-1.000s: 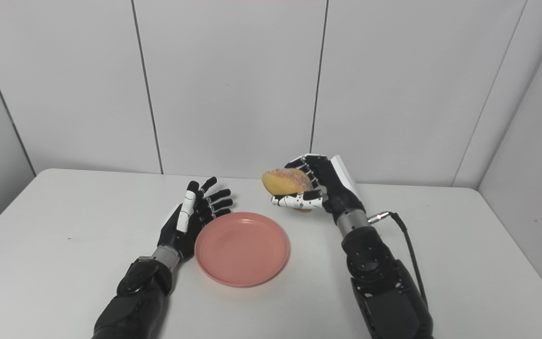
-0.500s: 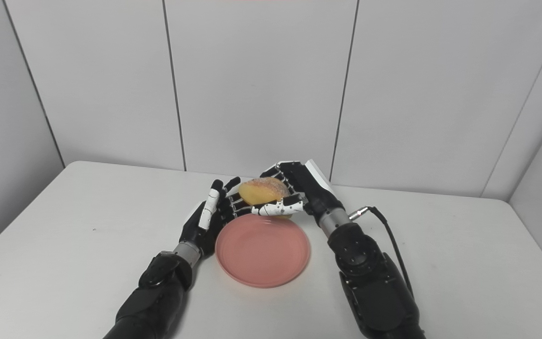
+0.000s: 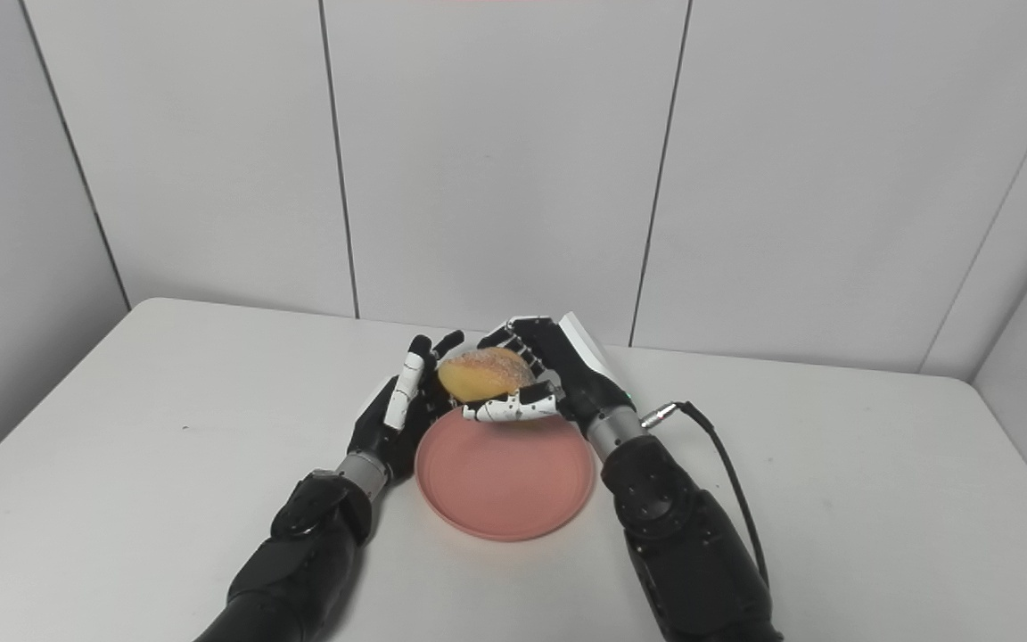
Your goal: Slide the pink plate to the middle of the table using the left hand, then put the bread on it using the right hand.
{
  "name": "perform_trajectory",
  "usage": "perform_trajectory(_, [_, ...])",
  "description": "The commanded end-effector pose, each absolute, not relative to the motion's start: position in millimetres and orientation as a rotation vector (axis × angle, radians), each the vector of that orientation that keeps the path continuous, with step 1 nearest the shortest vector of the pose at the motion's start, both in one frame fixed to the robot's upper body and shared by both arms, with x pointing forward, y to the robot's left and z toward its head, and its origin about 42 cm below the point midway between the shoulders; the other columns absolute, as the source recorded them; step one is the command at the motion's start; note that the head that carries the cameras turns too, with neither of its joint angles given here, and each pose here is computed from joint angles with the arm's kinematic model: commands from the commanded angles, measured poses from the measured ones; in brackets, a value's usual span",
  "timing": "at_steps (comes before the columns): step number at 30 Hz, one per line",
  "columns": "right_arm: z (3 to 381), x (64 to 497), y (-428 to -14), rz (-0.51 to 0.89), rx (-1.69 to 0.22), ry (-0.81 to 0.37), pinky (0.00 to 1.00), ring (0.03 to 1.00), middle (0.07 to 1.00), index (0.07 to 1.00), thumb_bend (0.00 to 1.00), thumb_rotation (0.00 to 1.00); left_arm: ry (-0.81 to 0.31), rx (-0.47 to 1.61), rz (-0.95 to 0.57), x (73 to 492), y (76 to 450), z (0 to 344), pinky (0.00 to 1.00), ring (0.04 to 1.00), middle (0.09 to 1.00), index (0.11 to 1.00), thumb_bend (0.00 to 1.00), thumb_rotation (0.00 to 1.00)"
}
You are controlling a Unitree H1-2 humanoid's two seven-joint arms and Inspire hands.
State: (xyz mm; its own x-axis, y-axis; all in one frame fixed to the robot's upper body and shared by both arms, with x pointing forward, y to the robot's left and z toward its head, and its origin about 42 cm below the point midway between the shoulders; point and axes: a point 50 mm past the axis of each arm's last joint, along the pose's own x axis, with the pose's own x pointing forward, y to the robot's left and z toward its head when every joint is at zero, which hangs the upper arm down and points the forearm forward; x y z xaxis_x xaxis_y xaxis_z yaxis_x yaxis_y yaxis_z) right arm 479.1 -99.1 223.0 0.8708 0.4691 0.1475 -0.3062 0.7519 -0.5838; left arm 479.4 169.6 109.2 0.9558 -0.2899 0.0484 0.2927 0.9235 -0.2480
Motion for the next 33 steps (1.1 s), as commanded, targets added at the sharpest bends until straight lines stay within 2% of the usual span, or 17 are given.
perform_trajectory(1, [248.1, 483.1, -89.2, 0.431, -0.574, -0.415, 0.37, 0.421, 0.472, 0.491, 0.53, 0.0, 0.05, -0.283, -0.298, 461.0, 160.6, 82.1, 0.8, 0.788, 0.809, 0.914, 0.9, 0.9])
perform_trajectory(10, [234.0, 484.4, -85.0, 0.347, -0.638, -0.405, 0.36, 0.416, 0.49, 0.478, 0.53, 0.0, 0.042, -0.258, -0.294, 462.2, 163.5, 84.3, 0.78, 0.787, 0.814, 0.915, 0.9, 0.91])
perform_trajectory(18, [218.1, 480.9, -85.7, 0.258, -0.839, -0.496, 0.32, 0.385, 0.478, 0.484, 0.53, 0.0, 0.048, -0.243, -0.294, 461.7, 163.6, 83.6, 0.8, 0.788, 0.821, 0.908, 0.9, 0.92])
perform_trajectory(33, [193.0, 473.1, -81.9, 0.316, -0.897, -0.484, 0.3, 0.365, 0.462, 0.497, 0.53, 0.0, 0.043, -0.238, -0.303, 461.4, 164.1, 82.8, 0.8, 0.802, 0.837, 0.921, 0.87, 0.93])
